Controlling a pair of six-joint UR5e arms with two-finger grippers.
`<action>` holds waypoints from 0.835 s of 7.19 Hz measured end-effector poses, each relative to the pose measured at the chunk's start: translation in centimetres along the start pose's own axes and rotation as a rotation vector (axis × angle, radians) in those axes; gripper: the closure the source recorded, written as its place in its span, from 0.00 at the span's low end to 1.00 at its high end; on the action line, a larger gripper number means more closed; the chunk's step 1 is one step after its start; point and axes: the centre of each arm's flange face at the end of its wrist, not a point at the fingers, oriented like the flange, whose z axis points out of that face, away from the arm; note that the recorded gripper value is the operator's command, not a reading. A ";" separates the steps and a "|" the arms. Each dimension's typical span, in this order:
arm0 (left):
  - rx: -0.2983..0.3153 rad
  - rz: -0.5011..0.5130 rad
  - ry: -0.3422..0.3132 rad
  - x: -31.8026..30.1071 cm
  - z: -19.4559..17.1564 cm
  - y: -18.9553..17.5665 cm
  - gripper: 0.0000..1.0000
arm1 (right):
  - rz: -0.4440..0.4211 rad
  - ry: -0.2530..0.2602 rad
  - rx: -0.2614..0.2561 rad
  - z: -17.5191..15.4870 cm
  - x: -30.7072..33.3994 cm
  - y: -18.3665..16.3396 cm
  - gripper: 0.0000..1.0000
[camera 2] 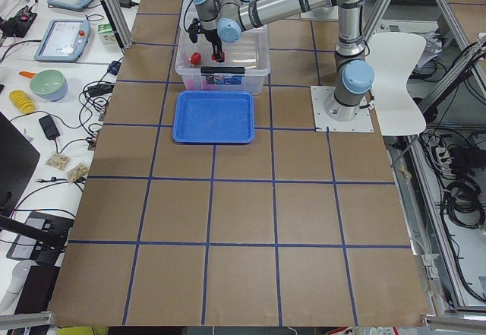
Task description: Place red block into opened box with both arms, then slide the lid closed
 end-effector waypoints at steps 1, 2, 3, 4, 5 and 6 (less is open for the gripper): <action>-0.010 -0.001 0.001 0.0 1.3 -0.4 1.00 | 0.002 0.001 0.004 0.2 -0.8 0.0 0.00; -0.025 -0.001 0.001 -0.1 2.5 -0.6 1.00 | 0.002 0.002 0.006 0.3 -1.1 -0.1 0.00; -0.041 -0.001 0.000 0.0 3.4 -0.9 1.00 | 0.002 0.003 0.006 0.3 -1.2 -0.1 0.00; -0.054 -0.002 -0.001 0.0 4.3 -1.1 1.00 | 0.002 0.003 0.006 0.3 -1.2 -0.2 0.00; -0.059 -0.002 -0.001 0.0 5.1 -1.5 1.00 | 0.000 0.002 0.007 0.3 -1.2 -0.3 0.00; -0.056 -0.002 -0.001 0.0 5.8 -1.8 0.90 | -0.003 -0.001 0.010 0.2 -0.9 -0.4 0.00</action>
